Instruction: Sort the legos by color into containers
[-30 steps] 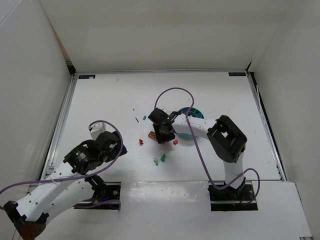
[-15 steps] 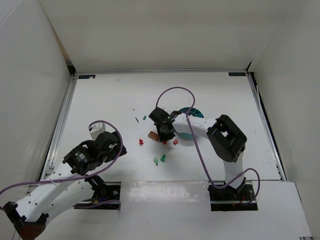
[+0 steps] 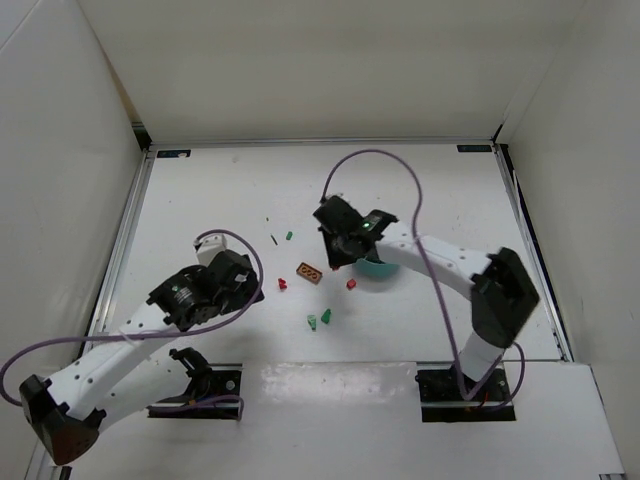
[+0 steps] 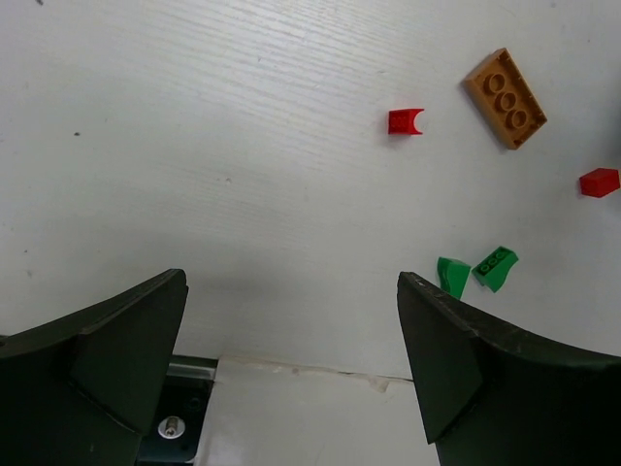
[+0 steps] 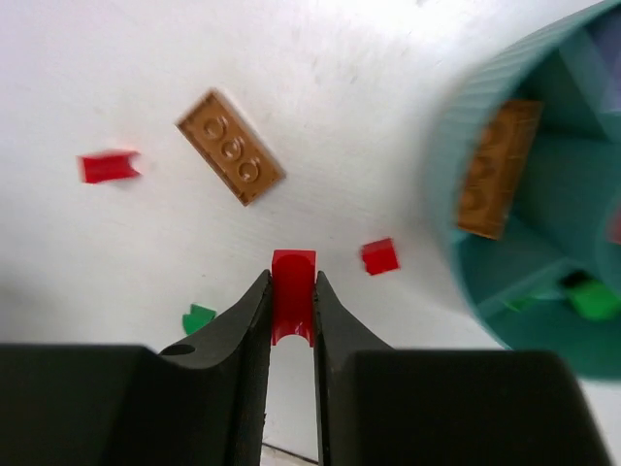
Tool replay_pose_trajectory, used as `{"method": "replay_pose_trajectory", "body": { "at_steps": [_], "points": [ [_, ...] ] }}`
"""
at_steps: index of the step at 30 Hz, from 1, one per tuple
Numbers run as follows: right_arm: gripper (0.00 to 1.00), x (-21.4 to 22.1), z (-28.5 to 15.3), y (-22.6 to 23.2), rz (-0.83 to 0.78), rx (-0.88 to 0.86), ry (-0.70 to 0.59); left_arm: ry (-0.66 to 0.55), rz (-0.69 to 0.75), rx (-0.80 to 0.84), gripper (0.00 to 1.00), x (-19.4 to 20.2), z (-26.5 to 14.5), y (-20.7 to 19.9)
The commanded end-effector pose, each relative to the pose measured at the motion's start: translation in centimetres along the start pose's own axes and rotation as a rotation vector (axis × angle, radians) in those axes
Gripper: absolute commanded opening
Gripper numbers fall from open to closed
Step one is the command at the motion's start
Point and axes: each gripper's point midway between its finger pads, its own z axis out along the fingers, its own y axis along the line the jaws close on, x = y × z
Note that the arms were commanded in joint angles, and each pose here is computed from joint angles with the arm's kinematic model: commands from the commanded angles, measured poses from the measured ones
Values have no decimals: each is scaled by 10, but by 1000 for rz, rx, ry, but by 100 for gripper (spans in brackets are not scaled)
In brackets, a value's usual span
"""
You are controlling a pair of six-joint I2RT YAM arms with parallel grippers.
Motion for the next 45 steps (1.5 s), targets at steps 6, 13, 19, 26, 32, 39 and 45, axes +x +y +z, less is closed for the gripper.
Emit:
{"method": "replay_pose_trajectory", "body": {
  "at_steps": [6,13,19,26,32,39,45],
  "points": [
    [12,-64,-74,-82,91,88,-206,-41,59,66,100,-33,15,-49],
    [15,-81,-68,-121,159,124,-215,51,100,115,100,-37,47,-77],
    [20,-80,-61,-126,171,127,-202,132,114,102,100,-33,69,-86],
    [48,-75,-59,-128,190,154,-201,159,101,84,99,-28,85,-88],
    [52,-83,-78,-129,182,160,-239,168,103,67,94,-26,98,-90],
    [52,-79,-93,-134,209,140,-267,222,132,47,82,-15,118,-91],
    [52,-65,-91,-148,248,160,-242,299,136,28,64,3,132,-89]
  ]
}}
